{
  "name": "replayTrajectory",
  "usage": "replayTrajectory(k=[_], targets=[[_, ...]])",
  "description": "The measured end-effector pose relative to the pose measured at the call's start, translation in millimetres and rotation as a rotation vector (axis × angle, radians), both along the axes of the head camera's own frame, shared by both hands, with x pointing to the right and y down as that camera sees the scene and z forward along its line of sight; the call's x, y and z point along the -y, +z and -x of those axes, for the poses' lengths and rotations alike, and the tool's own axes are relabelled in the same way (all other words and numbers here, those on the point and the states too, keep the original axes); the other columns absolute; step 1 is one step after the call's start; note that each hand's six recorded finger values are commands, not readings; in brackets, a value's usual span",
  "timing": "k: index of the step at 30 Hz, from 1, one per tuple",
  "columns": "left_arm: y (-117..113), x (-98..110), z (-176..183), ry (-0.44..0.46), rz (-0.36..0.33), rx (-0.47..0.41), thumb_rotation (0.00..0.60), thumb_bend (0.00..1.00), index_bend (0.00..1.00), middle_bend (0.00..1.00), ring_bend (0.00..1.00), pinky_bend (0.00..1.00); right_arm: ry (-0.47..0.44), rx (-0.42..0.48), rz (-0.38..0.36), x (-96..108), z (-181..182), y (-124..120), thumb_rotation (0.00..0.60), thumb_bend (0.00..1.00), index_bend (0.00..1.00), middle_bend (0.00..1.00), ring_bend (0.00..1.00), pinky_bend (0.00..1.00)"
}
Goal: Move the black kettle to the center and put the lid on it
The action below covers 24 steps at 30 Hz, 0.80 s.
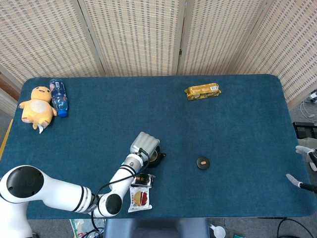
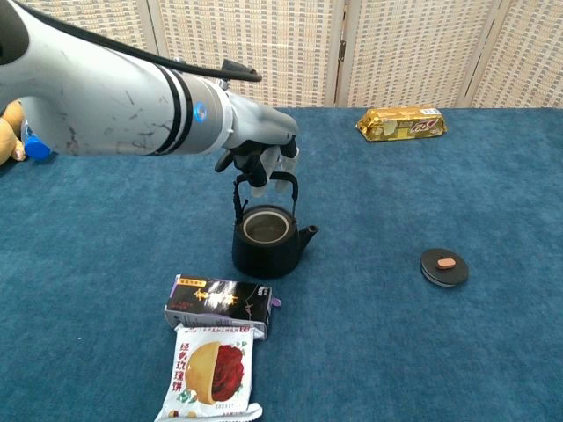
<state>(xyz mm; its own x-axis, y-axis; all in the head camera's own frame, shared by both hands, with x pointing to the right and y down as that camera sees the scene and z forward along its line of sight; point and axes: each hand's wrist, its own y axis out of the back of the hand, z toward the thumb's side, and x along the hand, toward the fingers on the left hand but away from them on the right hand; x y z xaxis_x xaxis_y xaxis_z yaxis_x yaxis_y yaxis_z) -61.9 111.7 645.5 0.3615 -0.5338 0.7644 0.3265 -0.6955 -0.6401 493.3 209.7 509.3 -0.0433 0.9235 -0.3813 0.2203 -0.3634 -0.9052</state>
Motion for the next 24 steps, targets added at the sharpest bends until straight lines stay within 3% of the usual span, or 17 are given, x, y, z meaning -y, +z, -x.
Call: replayTrajectory(k=[4, 10, 17, 24], targets=[[1.1, 0.2, 0.6, 0.000, 0.000, 0.000, 0.600, 1.00, 0.37, 0.38, 0.29, 0.48, 0.002, 0.001, -0.002, 0.0, -0.3, -0.4, 0.600, 0.01, 0.26, 0.32, 0.24, 0.27], [1.5, 0.7, 0.7, 0.001, -0.005, -0.005, 0.600, 1.00, 0.34, 0.25, 0.17, 0.27, 0.002, 0.001, -0.002, 0.0, -0.3, -0.4, 0.600, 0.01, 0.26, 0.32, 0.24, 0.27], [0.4, 2.0, 2.9, 0.000, -0.020, -0.011, 0.600, 1.00, 0.28, 0.13, 0.09, 0.18, 0.001, -0.001, 0.000, 0.0, -0.2, 0.0, 0.600, 0.01, 0.26, 0.32, 0.24, 0.27], [-1.6, 2.3, 5.1, 0.000, -0.029, -0.022, 0.600, 1.00, 0.11, 0.00, 0.02, 0.14, -0.003, -0.004, 0.002, -0.1, 1.2, 1.0, 0.600, 0.01, 0.26, 0.32, 0.24, 0.27]])
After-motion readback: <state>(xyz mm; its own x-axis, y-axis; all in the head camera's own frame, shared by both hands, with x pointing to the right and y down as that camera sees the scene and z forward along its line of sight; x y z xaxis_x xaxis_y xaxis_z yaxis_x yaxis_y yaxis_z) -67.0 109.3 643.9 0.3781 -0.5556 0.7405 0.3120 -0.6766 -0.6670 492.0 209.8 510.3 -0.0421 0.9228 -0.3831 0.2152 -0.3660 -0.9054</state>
